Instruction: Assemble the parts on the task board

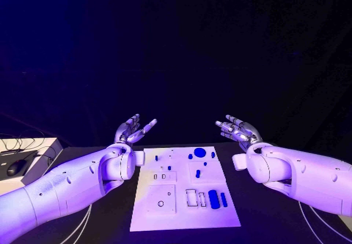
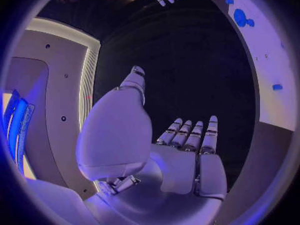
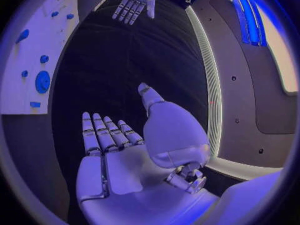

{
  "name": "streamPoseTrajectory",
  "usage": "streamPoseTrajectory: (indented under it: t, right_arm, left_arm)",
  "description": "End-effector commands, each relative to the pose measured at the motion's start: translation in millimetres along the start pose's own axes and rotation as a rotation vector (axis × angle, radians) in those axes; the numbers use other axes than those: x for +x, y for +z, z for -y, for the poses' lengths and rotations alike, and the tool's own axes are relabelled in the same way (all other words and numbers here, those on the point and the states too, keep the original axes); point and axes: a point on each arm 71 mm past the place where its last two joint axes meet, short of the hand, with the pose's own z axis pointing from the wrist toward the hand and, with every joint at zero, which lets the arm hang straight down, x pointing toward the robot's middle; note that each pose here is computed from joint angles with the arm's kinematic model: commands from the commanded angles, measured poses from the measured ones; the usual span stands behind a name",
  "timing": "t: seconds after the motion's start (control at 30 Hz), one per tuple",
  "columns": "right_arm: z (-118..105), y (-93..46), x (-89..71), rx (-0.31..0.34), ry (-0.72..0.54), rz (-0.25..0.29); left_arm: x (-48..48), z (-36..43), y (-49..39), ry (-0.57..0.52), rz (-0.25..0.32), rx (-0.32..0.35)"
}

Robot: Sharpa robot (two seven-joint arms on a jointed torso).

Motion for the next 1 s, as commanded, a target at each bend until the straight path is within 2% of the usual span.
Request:
streamPoseTrajectory:
  t: [0.03,0.2,0.23,0.53,0.7,1.0]
  right_arm:
    - [0,3.3,4.8,0.042,-0.010,-0.161]
    - [-1,6.0,0.9,0.051,-0.021,-0.179]
    - [7,8.3,1.7,-0.125,-0.364,-0.238]
    - [7,15.4,7.9,-0.254,-0.661,-0.296]
    - [1,21.5,13.9,-0.292,-0.809,-0.301]
    - [-9,34.4,23.1,-0.322,-1.091,-0.238]
  left_arm:
    - [7.3,-0.2,3.7,0.012,-0.106,-0.013]
    - [7.1,-0.2,4.3,0.012,-0.106,-0.013]
    - [6.8,1.5,-0.7,-0.004,-0.154,-0.005]
    - [1.2,6.6,-9.7,0.014,-0.239,0.018]
    - [-0.7,13.3,-18.9,0.014,-0.286,0.032]
    - [0.9,30.1,-38.4,0.001,-0.339,0.054]
